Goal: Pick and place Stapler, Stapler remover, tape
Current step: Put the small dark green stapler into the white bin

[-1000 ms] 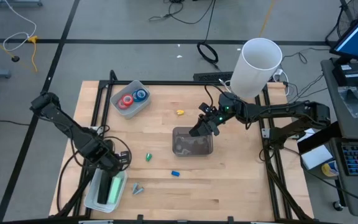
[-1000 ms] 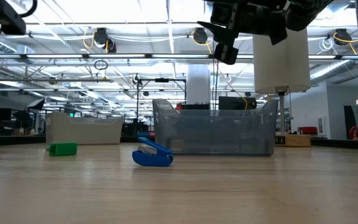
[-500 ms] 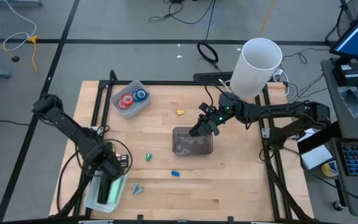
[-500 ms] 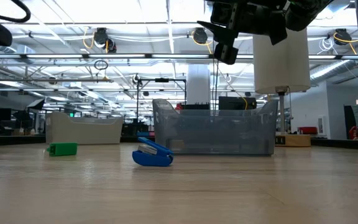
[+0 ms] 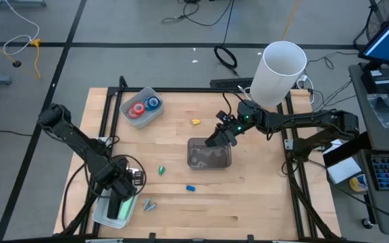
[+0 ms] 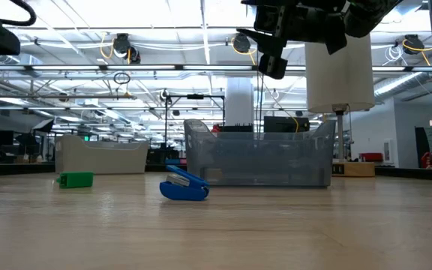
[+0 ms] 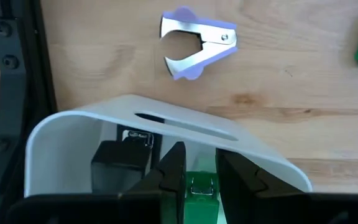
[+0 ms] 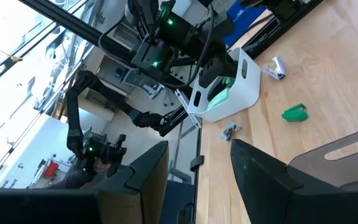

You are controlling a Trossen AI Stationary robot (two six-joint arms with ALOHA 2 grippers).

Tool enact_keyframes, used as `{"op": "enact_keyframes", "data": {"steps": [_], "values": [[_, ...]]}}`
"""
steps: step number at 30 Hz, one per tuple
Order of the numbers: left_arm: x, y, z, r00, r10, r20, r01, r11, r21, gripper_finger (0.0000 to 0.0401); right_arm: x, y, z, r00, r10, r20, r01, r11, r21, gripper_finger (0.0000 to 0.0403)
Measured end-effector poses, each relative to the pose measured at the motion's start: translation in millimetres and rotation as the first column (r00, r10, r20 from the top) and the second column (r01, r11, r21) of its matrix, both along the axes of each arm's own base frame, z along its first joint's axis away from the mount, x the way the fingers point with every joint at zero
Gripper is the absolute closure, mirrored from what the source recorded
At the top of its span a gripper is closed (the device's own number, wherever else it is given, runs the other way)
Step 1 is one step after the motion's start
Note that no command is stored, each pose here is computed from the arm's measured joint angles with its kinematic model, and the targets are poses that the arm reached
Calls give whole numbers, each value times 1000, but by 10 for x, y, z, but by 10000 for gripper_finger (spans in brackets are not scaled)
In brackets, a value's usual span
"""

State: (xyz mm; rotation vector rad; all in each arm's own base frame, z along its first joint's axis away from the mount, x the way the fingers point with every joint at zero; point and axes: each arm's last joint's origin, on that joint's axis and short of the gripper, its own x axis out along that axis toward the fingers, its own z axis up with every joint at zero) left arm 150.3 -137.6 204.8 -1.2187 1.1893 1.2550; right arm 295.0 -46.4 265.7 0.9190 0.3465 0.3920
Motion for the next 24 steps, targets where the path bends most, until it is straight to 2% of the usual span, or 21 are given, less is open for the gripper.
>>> {"op": "enact_keyframes", "data": {"steps": [11, 19, 24], "values": [[52, -47, -85, 999, -41, -15, 42, 999, 12, 332, 0, -2, 1, 1000, -4, -1, 4, 1000, 3, 236], [58, -51, -83, 999, -38, -9, 38, 999, 4, 218, 1, 0, 1, 1000, -3, -1, 3, 1000, 3, 236], [51, -55, -54, 1000, -16, -5, 15, 999, -31, 185, 0, 0, 1, 1000, 1, -1, -1, 1000, 4, 236]]}}
